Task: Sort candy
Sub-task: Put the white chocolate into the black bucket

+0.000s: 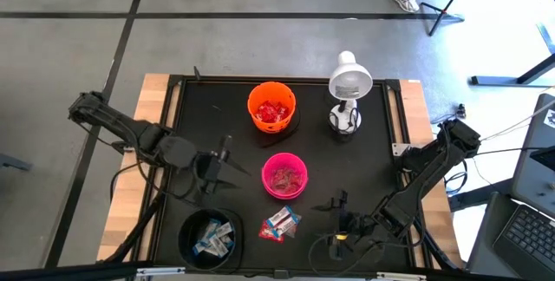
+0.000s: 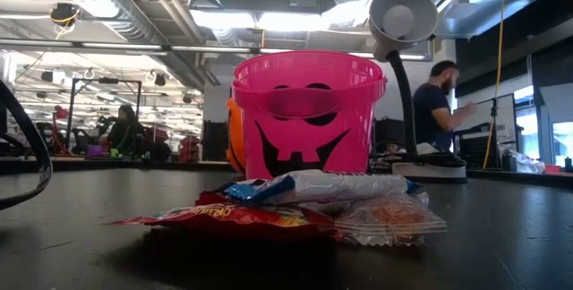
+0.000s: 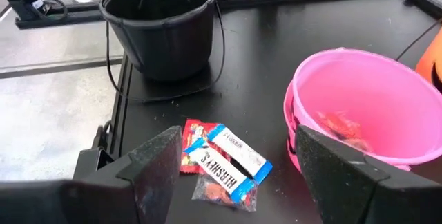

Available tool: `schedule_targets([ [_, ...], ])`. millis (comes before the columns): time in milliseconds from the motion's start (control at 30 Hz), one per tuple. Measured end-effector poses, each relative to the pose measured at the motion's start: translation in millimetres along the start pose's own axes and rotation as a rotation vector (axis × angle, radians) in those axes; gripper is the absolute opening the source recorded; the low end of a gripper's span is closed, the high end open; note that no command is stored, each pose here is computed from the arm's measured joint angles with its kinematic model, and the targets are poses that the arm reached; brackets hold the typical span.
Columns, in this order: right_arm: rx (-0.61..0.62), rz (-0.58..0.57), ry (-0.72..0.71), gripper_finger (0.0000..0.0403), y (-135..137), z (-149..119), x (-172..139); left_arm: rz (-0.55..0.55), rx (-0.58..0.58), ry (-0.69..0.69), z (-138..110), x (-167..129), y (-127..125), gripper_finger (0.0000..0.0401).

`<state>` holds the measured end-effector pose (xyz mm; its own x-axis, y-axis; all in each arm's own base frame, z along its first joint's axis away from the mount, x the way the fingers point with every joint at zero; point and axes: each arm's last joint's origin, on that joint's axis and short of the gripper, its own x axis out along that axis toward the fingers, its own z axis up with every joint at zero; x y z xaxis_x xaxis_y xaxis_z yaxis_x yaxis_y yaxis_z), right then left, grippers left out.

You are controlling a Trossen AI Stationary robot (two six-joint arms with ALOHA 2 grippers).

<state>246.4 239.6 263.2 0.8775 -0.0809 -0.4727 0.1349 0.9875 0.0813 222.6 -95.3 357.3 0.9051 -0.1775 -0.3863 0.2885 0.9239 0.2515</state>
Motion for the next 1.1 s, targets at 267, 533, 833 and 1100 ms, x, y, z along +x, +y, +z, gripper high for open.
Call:
schedule_targets([
  [267, 0.012, 0.004, 0.015, 0.0278, -4.4, -15.5, 5.6, 0.014, -0.07, -0.093, -27.6, -15.7, -1.9, 0.0182],
  [533, 0.019, -0.004, 0.025, 0.0278, -9.0, -27.5, 9.6, 0.022, -0.146, -0.212, -54.5, -20.7, -6.3, 0.0182],
  [833, 0.027, -0.003, 0.023, 0.0278, -9.1, -27.9, 10.0, 0.021, -0.171, -0.225, -56.8, -19.7, -7.0, 0.0182],
  [1100, 0.035, 0.033, -0.024, 0.0278, -4.9, -22.0, 10.1, 0.018, -0.193, -0.228, -56.6, -19.8, -7.0, 0.0182],
])
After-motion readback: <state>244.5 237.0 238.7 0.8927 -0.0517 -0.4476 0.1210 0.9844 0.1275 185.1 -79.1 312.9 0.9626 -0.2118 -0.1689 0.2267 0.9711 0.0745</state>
